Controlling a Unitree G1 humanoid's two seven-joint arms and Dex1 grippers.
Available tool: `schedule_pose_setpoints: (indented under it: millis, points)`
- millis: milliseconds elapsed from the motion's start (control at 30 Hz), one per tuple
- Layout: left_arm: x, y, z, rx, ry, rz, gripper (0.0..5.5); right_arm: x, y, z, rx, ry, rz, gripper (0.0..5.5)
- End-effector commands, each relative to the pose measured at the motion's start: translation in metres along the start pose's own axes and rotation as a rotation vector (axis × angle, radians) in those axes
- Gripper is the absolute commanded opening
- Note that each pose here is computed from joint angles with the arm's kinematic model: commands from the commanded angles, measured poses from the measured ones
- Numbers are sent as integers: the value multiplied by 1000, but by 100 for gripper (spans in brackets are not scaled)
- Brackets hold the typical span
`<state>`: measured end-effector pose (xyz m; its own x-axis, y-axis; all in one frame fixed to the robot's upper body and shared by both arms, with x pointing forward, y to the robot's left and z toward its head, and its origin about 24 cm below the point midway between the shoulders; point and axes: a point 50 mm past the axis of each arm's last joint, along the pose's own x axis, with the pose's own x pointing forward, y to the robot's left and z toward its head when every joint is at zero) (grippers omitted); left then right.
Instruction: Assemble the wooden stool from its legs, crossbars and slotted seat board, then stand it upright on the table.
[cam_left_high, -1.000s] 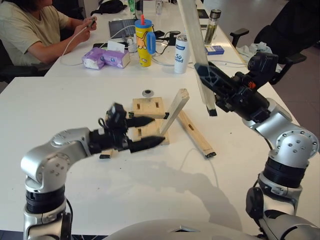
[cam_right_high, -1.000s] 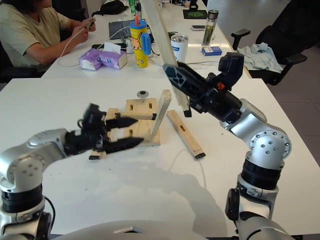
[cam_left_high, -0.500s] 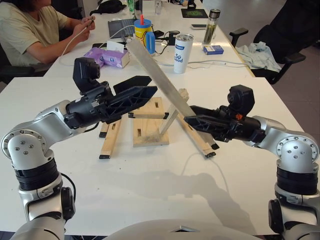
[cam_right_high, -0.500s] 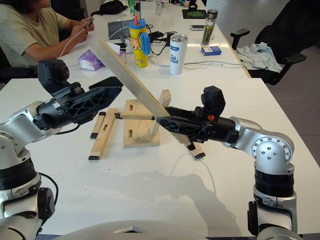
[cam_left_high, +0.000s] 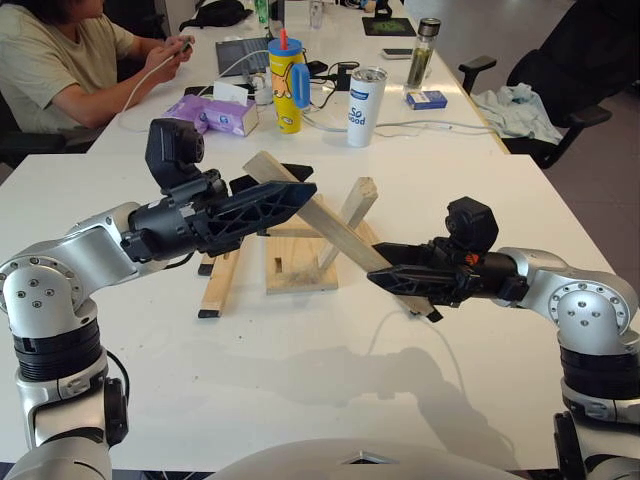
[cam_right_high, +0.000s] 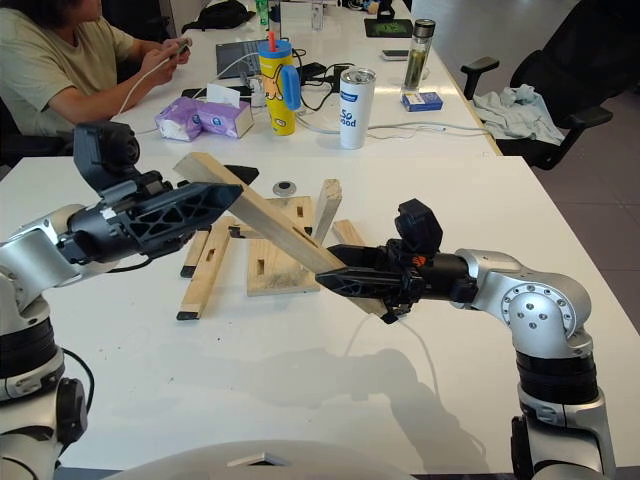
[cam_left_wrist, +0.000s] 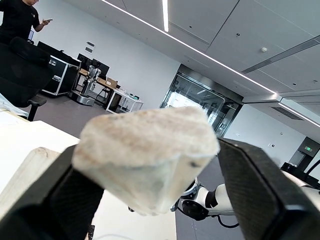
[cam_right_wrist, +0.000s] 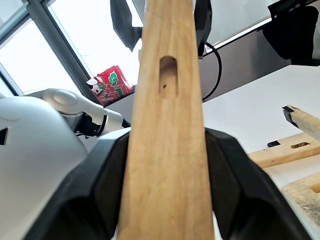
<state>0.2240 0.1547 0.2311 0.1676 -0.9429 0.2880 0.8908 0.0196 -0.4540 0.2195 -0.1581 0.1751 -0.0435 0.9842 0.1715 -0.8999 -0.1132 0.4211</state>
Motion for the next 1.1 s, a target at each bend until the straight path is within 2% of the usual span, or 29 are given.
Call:
schedule_pose_setpoints:
  millis: [33, 200, 433, 467, 633, 733, 833, 933, 1100]
  points:
    - [-1, -1, -3, -3, 32, 1, 286, -1, 3, 4, -27, 13, 16, 208]
    - [-2, -1, -6, -3, 49, 0, 218, -2, 2, 2, -25, 36, 12, 208]
    - [-14, 3, -16, -7, 110, 76, 214, -3, -4, 2, 21, 22, -6, 208]
    - [-20, 4, -18, -11, 117, 104, 212, -3, -4, 1, 33, 24, -4, 244]
    - [-57, 14, -27, -47, 121, 254, 207, -7, -7, -9, 58, -5, -57, 323]
    - [-83, 12, -21, -34, 103, 345, 207, -6, -19, -24, 76, -9, -168, 355]
    - [-102, 10, -10, 10, 106, 417, 207, 6, -33, -49, 127, -46, -278, 355]
    - [-119, 10, 7, 66, 128, 487, 207, 35, -46, -79, 192, -88, -377, 355]
    - [-134, 9, 29, 152, 143, 533, 207, 71, -69, -99, 220, -139, -555, 355]
